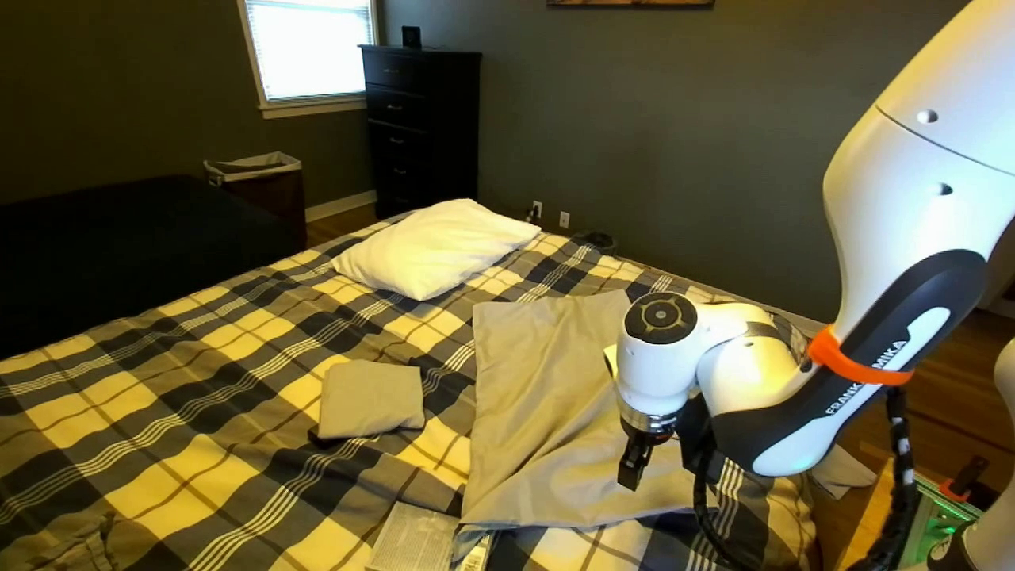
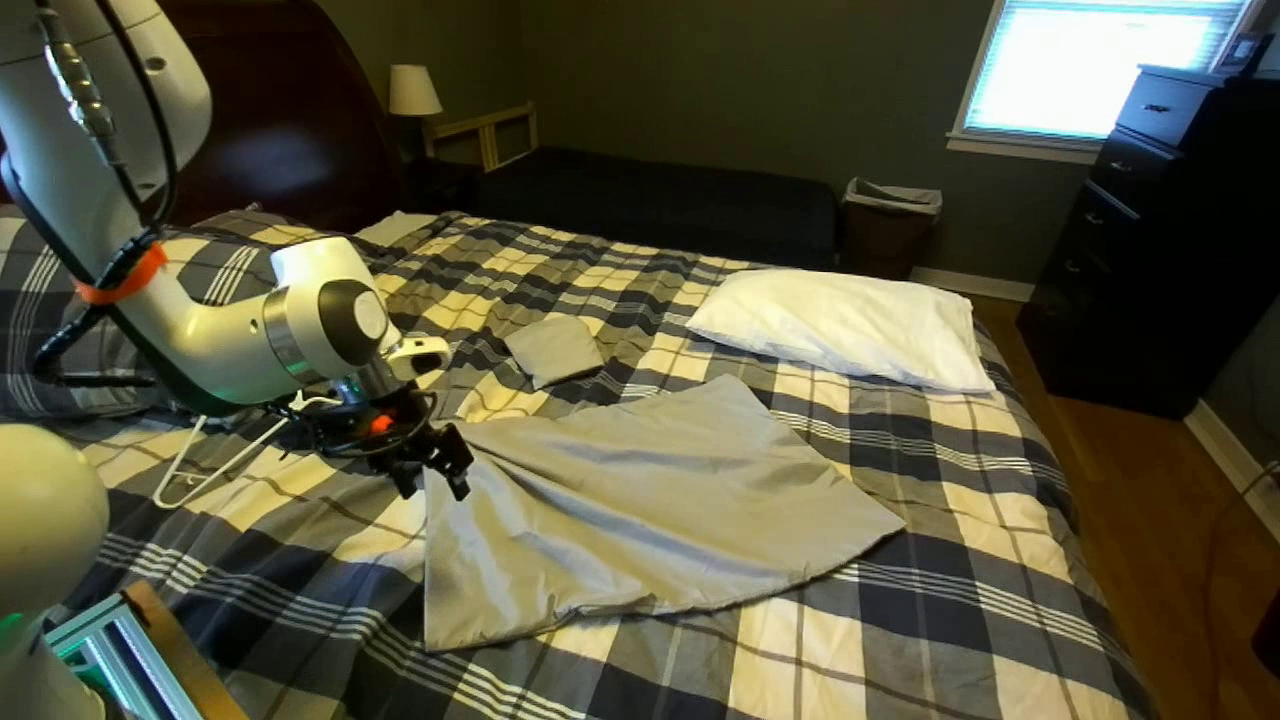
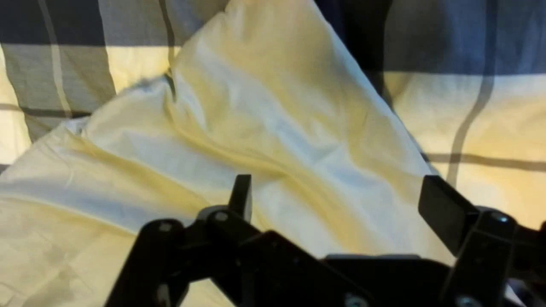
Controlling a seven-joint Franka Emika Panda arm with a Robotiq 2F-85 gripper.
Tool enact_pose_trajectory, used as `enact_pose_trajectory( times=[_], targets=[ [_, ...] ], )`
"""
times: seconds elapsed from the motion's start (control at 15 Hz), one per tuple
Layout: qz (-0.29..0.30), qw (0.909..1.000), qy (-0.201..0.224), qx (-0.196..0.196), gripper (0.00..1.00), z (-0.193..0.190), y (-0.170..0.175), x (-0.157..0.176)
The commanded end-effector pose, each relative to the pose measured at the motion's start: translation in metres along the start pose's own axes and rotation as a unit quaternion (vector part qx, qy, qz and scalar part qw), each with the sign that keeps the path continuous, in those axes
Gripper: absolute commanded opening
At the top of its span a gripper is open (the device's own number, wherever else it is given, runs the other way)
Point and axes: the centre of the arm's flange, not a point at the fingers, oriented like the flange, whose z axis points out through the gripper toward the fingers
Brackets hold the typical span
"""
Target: Straighten the grey pillow case.
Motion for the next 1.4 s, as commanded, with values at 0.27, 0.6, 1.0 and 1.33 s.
enact_pose_trajectory(
  times=[0.27,0.6,1.0,1.33],
  targets=[
    [0.008,0.9999,-0.009,0.005,1.0,0.005,0.007,-0.012],
    [-0.086,0.995,-0.045,-0.023,1.0,0.031,0.002,-0.046],
    [-0.233,0.9692,-0.053,-0.061,1.0,0.06,-0.005,-0.078],
    [-0.257,0.9605,-0.091,-0.056,1.0,0.087,-0.014,-0.089]
  ],
)
